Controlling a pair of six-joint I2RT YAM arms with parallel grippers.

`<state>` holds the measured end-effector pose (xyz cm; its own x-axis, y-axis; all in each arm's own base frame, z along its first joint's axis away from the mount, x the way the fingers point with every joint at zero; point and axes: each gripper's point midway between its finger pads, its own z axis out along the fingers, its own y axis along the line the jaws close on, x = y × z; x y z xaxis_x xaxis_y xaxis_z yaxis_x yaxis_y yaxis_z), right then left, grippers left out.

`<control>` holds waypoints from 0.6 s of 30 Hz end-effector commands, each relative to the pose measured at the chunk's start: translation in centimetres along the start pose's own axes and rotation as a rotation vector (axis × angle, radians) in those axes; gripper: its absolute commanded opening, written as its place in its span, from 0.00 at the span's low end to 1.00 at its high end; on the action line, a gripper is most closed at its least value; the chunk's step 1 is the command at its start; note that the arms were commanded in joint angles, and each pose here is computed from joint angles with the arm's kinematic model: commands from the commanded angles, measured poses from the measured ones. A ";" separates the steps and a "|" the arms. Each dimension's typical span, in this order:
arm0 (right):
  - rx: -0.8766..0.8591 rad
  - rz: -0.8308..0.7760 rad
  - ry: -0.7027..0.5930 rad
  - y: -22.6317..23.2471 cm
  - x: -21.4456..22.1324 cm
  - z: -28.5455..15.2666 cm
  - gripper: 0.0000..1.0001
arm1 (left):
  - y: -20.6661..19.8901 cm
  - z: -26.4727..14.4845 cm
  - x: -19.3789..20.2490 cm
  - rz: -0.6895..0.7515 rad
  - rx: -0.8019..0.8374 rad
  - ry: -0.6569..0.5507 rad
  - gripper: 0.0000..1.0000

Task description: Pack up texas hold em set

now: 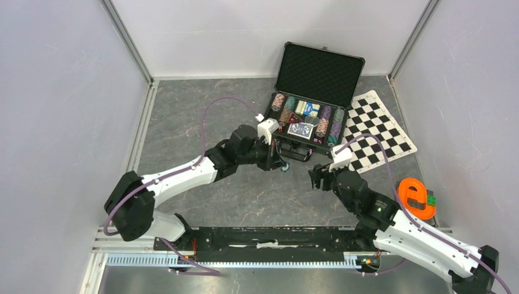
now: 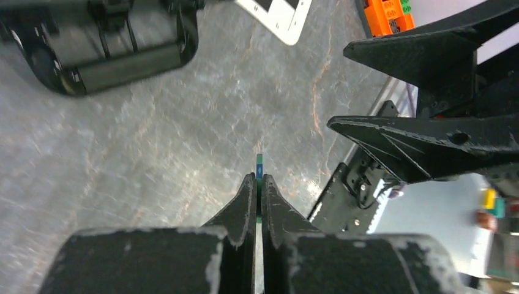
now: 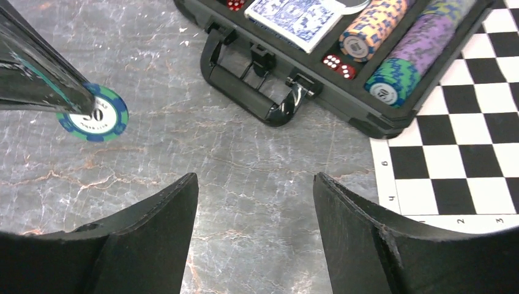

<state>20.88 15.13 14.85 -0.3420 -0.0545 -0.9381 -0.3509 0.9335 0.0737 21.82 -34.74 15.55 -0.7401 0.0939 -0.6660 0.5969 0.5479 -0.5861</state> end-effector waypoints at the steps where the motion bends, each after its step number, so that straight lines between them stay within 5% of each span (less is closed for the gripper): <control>1: 0.067 0.012 -0.089 -1.6 -1.7 -0.7 0.73 | 0.0 0.0 -2.9 0.309 -0.078 -0.079 0.02; 4: 0.112 0.013 -0.150 -2.8 -3.1 -1.6 0.76 | -1.6 0.4 -2.9 0.607 0.008 -0.046 0.02; 8: 0.130 0.012 -0.226 -3.8 -5.2 -3.0 0.83 | -1.5 -0.3 -5.1 0.762 -0.044 -0.128 0.02; 12: 0.157 0.048 -0.271 -4.7 -6.0 -3.9 0.84 | -2.0 0.2 -4.2 0.990 0.055 -0.080 0.02; 18: 0.313 0.134 -0.314 -7.7 -6.8 -5.4 0.89 | -1.0 3.7 -3.5 1.095 0.111 0.056 0.02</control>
<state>21.14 9.23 20.29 -0.1228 0.0697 -0.9900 -0.1671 0.9818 0.0898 23.95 -36.73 16.60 0.0137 0.4904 -0.8714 0.9629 0.2285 0.1437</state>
